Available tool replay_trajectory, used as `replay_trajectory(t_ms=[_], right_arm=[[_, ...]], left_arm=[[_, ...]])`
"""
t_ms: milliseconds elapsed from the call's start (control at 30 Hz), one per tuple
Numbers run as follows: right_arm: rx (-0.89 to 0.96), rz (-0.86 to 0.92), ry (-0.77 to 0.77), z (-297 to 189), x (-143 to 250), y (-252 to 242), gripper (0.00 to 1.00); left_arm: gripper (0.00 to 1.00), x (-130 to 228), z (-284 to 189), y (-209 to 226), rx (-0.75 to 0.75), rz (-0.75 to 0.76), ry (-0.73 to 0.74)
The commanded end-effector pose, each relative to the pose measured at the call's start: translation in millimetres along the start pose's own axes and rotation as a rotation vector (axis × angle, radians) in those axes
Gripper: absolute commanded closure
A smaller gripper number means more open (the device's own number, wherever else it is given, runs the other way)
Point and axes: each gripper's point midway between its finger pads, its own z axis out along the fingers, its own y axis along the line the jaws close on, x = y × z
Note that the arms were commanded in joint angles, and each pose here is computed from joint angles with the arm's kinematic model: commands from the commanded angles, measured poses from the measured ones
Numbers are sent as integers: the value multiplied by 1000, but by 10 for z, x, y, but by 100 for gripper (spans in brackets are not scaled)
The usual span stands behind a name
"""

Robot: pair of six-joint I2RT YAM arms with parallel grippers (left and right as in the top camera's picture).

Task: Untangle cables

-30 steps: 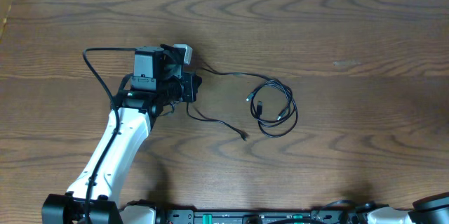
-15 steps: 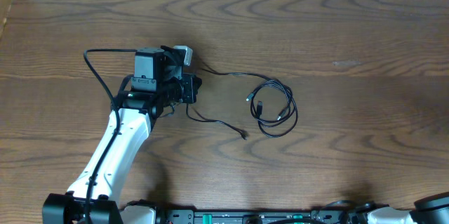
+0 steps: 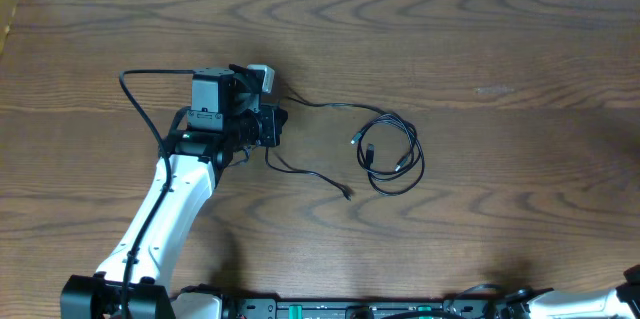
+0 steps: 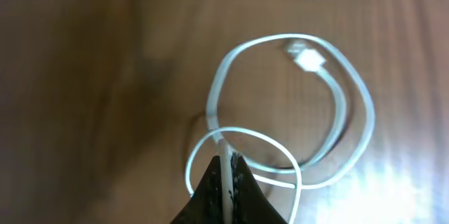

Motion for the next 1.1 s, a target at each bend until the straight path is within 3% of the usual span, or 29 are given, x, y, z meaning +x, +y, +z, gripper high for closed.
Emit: replay_trajectory(t_ms=[0, 367, 500, 667, 867, 1000, 1067], right_arm=[[-2, -78, -13, -23, 58, 209, 99], [58, -121, 4, -50, 170, 225, 98], [63, -118, 18, -61, 199, 223, 55], [19, -116, 24, -104, 188, 303, 28], [-63, -116, -37, -403, 45, 479, 21], [-220, -122, -81, -800, -23, 794, 16], [-325, -140, -85, -1020, 13, 1014, 1]], left_arm=[[92, -2, -31, -41, 17, -3, -8], [92, 30, -30, -37, 16, -14, 4], [92, 35, -30, -36, 15, -15, 6], [92, 59, -30, -32, 14, -19, 15], [92, 65, -30, -31, 13, -21, 18], [92, 68, -30, -31, 13, -21, 19], [92, 66, -30, -32, 14, -21, 18]])
